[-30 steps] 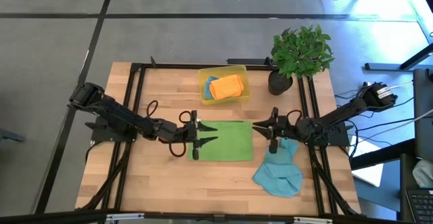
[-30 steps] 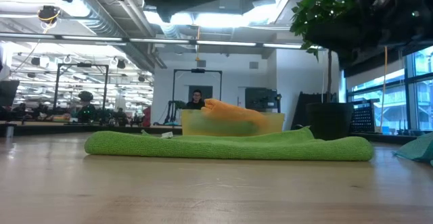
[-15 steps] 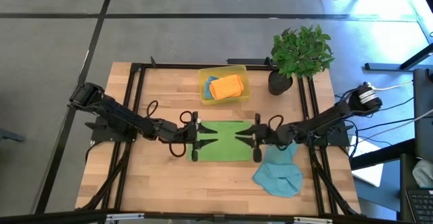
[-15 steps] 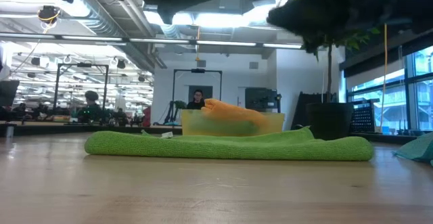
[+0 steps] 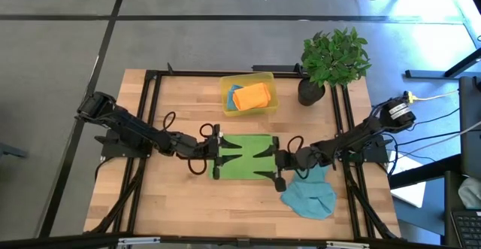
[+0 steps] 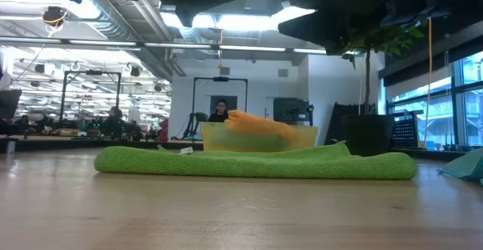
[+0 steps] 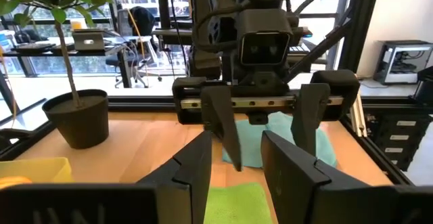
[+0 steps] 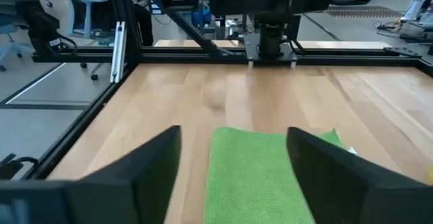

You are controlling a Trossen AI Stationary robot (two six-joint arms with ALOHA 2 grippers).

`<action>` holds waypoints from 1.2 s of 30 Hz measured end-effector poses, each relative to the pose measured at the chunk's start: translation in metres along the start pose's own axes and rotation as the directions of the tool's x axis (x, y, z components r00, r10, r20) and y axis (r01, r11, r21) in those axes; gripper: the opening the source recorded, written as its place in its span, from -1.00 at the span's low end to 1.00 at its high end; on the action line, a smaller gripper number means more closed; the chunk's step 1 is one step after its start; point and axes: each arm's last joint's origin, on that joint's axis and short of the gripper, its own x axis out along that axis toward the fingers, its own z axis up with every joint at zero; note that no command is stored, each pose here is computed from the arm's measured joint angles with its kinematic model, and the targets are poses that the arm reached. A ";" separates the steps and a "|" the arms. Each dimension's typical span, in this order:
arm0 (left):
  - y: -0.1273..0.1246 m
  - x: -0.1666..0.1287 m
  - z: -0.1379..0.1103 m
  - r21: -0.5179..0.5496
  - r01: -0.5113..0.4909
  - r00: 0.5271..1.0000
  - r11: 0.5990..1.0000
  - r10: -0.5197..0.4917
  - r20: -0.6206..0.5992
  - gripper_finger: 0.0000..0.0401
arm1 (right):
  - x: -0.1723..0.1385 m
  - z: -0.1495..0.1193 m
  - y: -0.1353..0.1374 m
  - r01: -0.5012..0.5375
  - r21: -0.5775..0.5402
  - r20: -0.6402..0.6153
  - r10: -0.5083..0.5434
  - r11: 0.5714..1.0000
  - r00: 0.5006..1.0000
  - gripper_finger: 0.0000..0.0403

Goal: Fold microfiber towels
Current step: Fold the green microfiber towel

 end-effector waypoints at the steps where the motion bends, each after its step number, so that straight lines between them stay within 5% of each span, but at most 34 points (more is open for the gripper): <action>1: 0.000 0.000 0.000 0.001 0.009 1.000 1.000 -0.009 -0.001 -0.40 | 0.001 0.000 0.000 0.000 0.002 0.000 0.000 1.000 1.000 0.40; 6: -0.004 0.000 0.000 0.029 0.147 0.989 0.989 -0.147 -0.006 -0.40 | 0.003 0.006 0.003 -0.019 0.035 0.018 0.018 0.999 1.000 0.50; 11: -0.008 -0.001 0.000 0.040 0.265 0.964 0.963 -0.265 -0.006 -0.40 | 0.003 0.009 0.012 -0.187 0.023 0.012 0.187 0.982 0.982 0.41; 14: -0.010 -0.002 0.000 0.060 0.316 0.949 0.947 -0.316 -0.007 -0.39 | 0.001 0.006 0.015 -0.201 -0.018 0.000 0.201 0.979 0.980 0.33; 19: -0.009 0.000 -0.003 0.086 0.297 0.955 0.951 -0.297 -0.014 -0.33 | 0.001 -0.002 0.011 -0.112 -0.036 -0.066 0.109 0.993 0.992 0.19; 24: -0.004 0.006 -0.013 0.097 0.161 0.986 0.982 -0.157 -0.052 -0.31 | 0.007 -0.016 0.002 0.000 0.002 -0.152 0.000 1.000 0.988 0.10; 36: 0.007 0.011 -0.032 0.030 0.149 0.970 0.988 -0.140 -0.200 -0.07 | 0.019 -0.036 -0.013 0.035 0.064 -0.232 -0.020 0.997 0.973 0.03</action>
